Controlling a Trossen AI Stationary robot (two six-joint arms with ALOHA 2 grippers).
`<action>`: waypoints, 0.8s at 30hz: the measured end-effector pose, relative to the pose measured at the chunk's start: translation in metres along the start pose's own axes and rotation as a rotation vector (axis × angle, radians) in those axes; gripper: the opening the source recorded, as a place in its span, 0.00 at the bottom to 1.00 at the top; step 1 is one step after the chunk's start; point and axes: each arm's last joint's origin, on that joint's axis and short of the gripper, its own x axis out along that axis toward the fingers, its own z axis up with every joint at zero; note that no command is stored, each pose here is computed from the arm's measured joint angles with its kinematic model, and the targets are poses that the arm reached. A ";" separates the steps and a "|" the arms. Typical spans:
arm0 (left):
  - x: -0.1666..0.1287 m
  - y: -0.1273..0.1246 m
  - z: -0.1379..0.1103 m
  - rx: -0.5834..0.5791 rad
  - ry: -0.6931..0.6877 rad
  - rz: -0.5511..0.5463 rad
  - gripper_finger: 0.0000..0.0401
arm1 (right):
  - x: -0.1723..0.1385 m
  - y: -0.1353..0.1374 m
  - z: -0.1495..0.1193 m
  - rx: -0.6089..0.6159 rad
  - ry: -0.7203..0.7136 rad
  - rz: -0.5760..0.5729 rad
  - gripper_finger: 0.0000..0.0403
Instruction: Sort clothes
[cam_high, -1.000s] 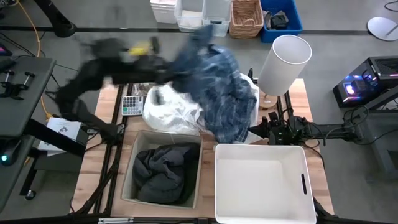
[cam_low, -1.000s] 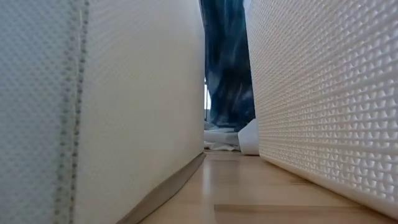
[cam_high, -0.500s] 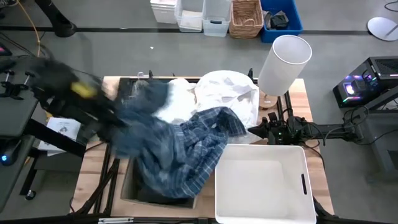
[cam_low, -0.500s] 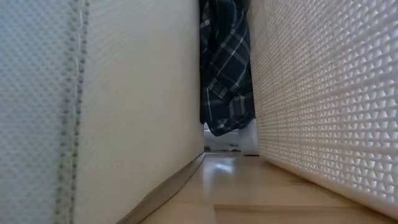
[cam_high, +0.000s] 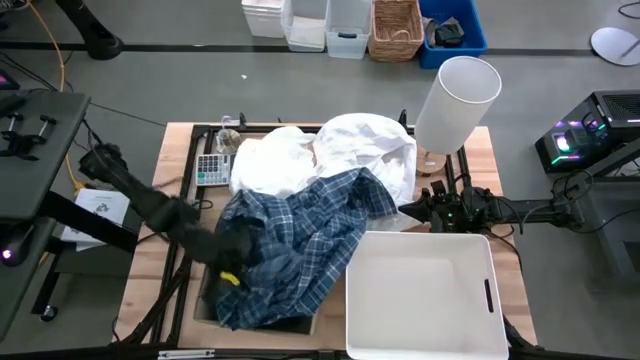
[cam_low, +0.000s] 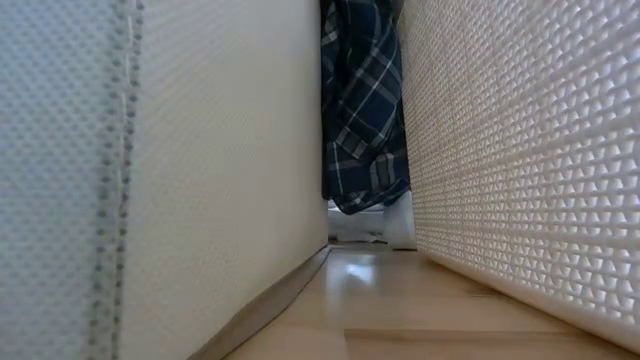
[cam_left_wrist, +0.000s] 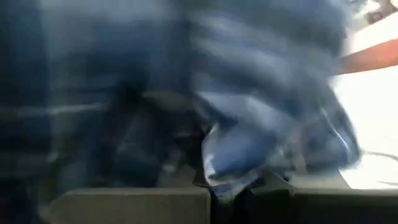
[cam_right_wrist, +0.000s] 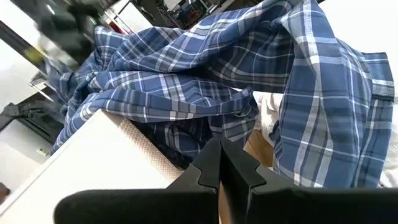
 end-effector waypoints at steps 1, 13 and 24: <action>0.012 0.009 -0.011 -0.043 0.036 0.034 0.00 | 0.000 0.000 0.000 0.000 0.000 0.000 0.00; 0.075 0.063 -0.057 -0.218 0.255 0.141 0.30 | 0.000 0.000 0.000 0.000 0.000 0.000 0.00; 0.001 0.011 0.011 -0.003 0.265 -0.138 0.65 | 0.000 0.000 0.000 0.000 0.000 0.000 0.00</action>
